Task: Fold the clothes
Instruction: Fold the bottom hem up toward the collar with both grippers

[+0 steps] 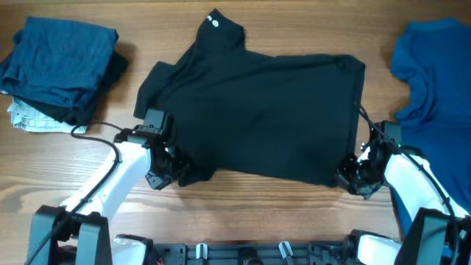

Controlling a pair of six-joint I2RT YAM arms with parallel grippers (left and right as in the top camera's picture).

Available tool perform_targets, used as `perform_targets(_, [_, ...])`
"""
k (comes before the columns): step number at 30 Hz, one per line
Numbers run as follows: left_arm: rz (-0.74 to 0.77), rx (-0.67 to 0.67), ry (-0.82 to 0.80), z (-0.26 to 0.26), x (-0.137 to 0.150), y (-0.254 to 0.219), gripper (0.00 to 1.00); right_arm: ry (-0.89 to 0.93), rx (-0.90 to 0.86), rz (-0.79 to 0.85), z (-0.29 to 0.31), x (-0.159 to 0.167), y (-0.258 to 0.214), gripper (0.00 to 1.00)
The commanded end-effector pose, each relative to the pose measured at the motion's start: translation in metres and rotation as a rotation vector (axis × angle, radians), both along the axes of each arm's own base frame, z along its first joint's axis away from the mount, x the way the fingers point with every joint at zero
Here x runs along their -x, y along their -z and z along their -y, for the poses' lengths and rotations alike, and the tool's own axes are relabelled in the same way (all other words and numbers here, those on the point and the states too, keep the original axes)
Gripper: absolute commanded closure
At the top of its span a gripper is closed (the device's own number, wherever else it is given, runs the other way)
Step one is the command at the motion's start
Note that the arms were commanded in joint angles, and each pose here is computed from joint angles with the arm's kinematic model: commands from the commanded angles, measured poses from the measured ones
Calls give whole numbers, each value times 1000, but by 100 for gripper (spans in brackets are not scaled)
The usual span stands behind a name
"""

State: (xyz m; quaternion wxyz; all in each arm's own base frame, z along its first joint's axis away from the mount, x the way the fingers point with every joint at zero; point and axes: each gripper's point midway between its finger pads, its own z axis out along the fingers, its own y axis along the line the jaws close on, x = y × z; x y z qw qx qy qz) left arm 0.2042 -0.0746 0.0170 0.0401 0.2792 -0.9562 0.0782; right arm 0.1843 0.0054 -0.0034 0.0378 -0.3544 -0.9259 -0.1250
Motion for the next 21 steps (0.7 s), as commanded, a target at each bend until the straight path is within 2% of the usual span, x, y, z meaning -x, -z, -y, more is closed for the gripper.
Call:
perform_targets(1, [31, -11, 2, -2, -4, -24, 96, -49, -13, 23, 0, -17, -22, 96])
perform_targets(3, [46, -30, 8, -6, -5, -47, 96, -73, 2, 41, 4, -28, -40, 96])
perform_targets(6, [21, -128, 9, -23, 3, -70, 96, -97, 52, 53, 14, -39, -60, 96])
perform_targets(9, [47, -131, 26, -23, -4, -86, 96, -115, 91, 86, 22, -52, -78, 96])
perform_targets(15, [260, -225, 163, -32, -62, -136, 94, -113, 151, 158, 34, -75, -98, 96])
perform_targets(21, [345, -215, 150, -21, -113, -127, 96, -83, 165, 241, 41, -109, -95, 96])
